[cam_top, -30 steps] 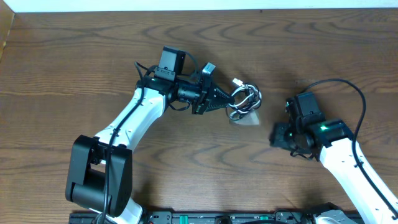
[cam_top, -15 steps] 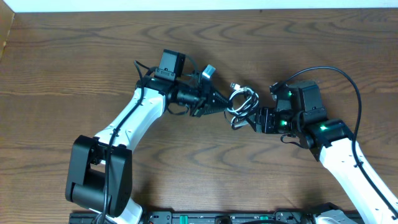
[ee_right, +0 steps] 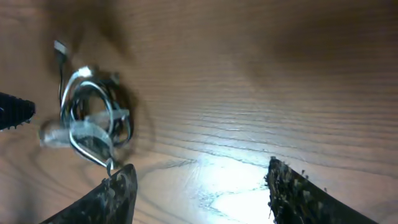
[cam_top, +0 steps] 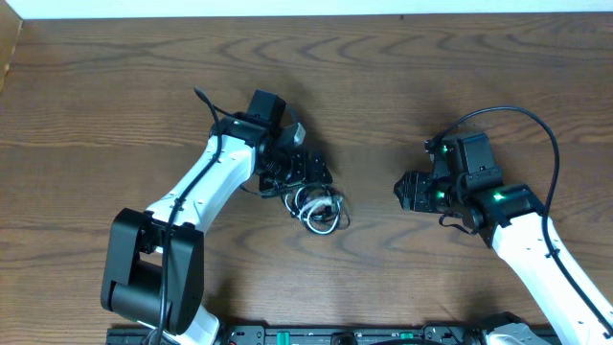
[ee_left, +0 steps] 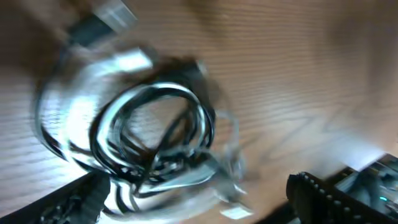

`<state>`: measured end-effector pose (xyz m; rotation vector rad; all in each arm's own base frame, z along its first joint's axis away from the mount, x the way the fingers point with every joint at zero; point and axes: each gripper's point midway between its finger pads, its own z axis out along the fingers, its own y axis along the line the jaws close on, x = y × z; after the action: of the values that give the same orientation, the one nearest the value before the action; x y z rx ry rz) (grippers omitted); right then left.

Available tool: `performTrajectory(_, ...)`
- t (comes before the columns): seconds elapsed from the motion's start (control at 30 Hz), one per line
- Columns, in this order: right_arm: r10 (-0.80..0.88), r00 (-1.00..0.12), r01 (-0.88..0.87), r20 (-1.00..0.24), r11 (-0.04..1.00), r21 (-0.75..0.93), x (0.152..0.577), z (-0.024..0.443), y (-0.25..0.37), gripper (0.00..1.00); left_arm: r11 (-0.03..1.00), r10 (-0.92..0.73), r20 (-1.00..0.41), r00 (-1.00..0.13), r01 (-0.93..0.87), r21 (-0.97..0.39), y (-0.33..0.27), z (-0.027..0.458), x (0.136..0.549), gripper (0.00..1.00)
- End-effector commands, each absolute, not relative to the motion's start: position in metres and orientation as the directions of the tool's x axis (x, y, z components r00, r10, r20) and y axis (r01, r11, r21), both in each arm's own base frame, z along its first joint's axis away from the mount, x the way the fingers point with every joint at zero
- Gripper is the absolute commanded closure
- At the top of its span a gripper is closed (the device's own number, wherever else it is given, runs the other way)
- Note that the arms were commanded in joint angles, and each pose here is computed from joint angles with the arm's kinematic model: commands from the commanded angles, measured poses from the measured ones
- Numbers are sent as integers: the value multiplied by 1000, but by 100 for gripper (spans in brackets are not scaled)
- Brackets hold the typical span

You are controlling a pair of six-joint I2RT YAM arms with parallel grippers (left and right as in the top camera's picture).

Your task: Untangle cables

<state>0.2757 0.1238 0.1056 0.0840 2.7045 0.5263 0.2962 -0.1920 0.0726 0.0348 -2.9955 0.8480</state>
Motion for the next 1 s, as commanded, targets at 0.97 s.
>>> performTrajectory(0.97, 134, -921, -11, -365, 929, 369, 278, 108, 123, 28, 911, -46, 263, -964, -148, -386, -198, 23, 216, 24)
